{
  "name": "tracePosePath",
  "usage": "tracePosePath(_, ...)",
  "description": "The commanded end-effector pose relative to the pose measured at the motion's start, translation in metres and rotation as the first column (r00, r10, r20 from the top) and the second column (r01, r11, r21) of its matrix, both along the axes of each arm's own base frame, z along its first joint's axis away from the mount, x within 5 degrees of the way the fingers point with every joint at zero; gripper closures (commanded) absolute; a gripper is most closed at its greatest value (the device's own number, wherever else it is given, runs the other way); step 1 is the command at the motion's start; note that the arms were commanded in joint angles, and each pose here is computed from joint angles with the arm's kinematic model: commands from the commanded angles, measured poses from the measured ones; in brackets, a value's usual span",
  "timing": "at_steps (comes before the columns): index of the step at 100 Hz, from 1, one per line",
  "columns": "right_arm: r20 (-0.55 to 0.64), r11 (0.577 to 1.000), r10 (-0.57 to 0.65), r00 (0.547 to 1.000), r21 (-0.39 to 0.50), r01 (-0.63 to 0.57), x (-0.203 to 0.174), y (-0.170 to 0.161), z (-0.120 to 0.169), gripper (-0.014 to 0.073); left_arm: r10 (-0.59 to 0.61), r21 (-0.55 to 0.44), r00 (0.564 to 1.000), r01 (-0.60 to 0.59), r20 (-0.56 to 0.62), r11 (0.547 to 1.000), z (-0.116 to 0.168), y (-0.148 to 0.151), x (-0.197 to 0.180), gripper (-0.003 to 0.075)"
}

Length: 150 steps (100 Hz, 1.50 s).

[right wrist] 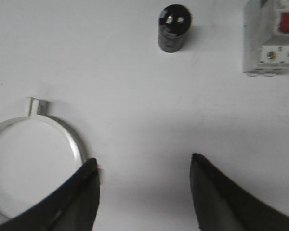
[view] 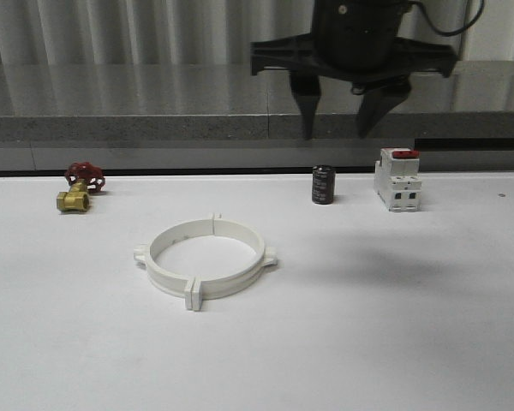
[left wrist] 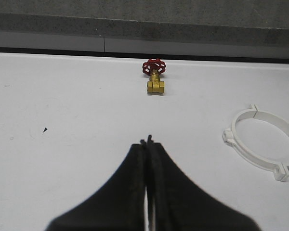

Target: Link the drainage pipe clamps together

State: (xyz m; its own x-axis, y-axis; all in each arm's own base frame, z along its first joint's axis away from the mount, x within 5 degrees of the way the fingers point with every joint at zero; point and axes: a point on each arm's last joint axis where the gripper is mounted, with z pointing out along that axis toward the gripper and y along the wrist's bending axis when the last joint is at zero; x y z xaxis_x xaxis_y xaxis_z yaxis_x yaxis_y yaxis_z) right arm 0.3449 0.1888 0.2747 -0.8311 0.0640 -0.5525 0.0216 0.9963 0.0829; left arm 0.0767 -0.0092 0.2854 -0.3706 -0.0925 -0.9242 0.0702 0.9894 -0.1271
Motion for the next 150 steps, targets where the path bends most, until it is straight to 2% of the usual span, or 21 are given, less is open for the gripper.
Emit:
tracePosePath(1,0.116,1.0,0.005,0.993,-0.009,-0.004,-0.011,-0.025,0.037,0.0165,0.001,-0.011,0.995,0.0,0.098,1.0,0.015,0.0,0.002,0.074)
tracePosePath(21,0.133,0.997,-0.05,0.99,-0.048,0.057,-0.046,-0.075,0.04,0.0165,0.001,-0.011,0.995,0.0,0.098,1.0,0.015,0.0,0.002,0.074)
tracePosePath(38,0.183,0.994,-0.101,0.978,-0.029,0.108,-0.091,-0.115,0.046,0.0165,0.001,-0.011,0.995,0.0,0.098,1.0,0.015,0.0,0.002,0.074)
tracePosePath(74,0.236,0.982,-0.148,0.96,-0.078,0.171,-0.183,-0.163,0.04,0.0208,0.001,-0.011,0.995,0.0,0.098,1.0,0.015,0.0,0.002,0.074)
tracePosePath(88,0.257,0.98,-0.166,0.952,-0.066,0.188,-0.207,-0.173,0.036,0.0318,0.001,-0.011,0.995,0.0,0.098,1.0,0.015,0.0,0.002,0.074)
tracePosePath(112,0.319,0.98,-0.18,0.93,-0.025,0.199,-0.233,-0.184,0.037,0.0667,0.001,-0.011,0.995,0.0,0.098,1.0,0.015,0.0,0.002,0.074)
tracePosePath(150,0.333,0.979,-0.186,0.924,-0.015,0.203,-0.238,-0.186,0.04,0.0664,0.001,-0.011,0.995,0.0,0.098,1.0,0.015,0.0,0.002,0.074)
